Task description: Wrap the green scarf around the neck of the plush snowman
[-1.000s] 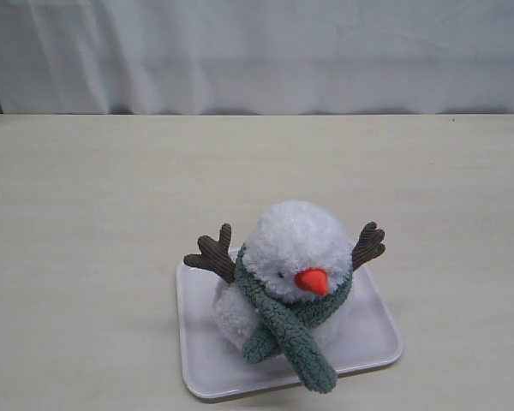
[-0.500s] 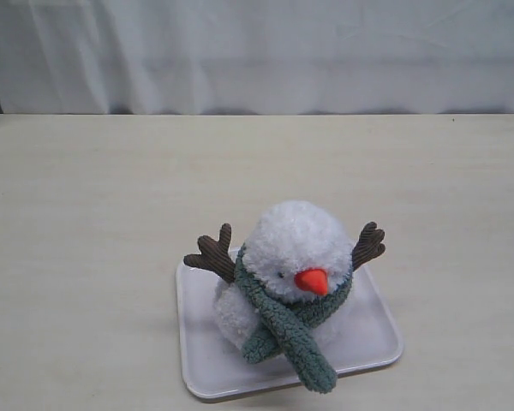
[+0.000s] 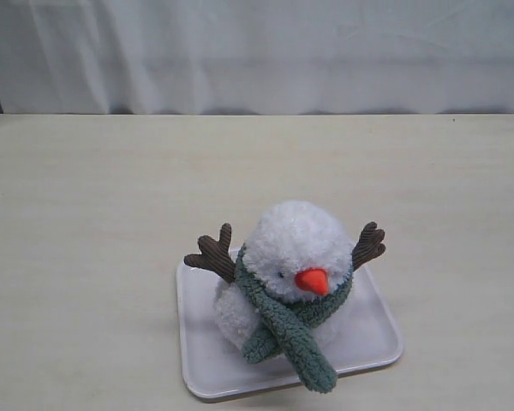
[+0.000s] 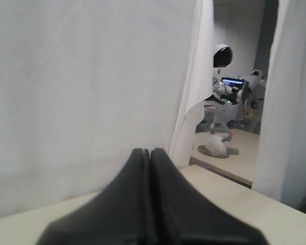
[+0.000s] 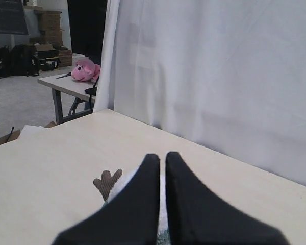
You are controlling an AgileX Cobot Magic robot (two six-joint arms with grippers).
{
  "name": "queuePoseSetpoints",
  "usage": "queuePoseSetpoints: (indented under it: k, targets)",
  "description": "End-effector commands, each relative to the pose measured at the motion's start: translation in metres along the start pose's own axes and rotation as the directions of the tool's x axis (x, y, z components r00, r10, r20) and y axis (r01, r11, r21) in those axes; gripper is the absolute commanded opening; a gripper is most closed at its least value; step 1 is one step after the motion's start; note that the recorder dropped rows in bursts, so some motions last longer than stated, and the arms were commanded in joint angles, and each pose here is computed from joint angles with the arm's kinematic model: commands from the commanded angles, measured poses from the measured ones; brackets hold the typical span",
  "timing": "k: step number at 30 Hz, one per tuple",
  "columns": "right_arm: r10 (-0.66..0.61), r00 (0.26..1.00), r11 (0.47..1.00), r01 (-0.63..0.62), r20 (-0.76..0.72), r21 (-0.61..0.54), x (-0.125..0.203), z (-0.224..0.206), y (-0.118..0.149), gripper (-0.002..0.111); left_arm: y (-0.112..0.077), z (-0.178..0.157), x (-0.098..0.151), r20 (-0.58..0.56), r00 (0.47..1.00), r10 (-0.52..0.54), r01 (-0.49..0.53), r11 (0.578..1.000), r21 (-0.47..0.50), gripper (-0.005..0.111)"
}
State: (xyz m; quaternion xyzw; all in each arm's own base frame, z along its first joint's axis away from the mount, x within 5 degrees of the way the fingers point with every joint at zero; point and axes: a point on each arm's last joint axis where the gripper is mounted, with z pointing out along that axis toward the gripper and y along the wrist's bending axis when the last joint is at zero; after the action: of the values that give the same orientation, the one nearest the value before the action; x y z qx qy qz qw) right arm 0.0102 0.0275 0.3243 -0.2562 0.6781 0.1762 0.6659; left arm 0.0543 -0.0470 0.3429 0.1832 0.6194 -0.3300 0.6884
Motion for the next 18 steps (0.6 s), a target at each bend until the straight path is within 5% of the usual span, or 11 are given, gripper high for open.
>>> queuePoseSetpoints:
  k: [1, 18]
  targets:
    - [0.005, 1.0, 1.0, -0.005, -0.004, 0.001, 0.002, 0.0, 0.0, 0.004, 0.006, -0.001, 0.01, -0.089, 0.995, -0.041, 0.034, 0.997, -0.075, 0.0]
    - [0.005, 1.0, 1.0, -0.005, -0.004, 0.001, 0.002, 0.0, 0.0, 0.004, 0.013, -0.03, 0.003, 0.064, 0.991, -0.12, 0.135, 0.931, -0.339, 0.0]
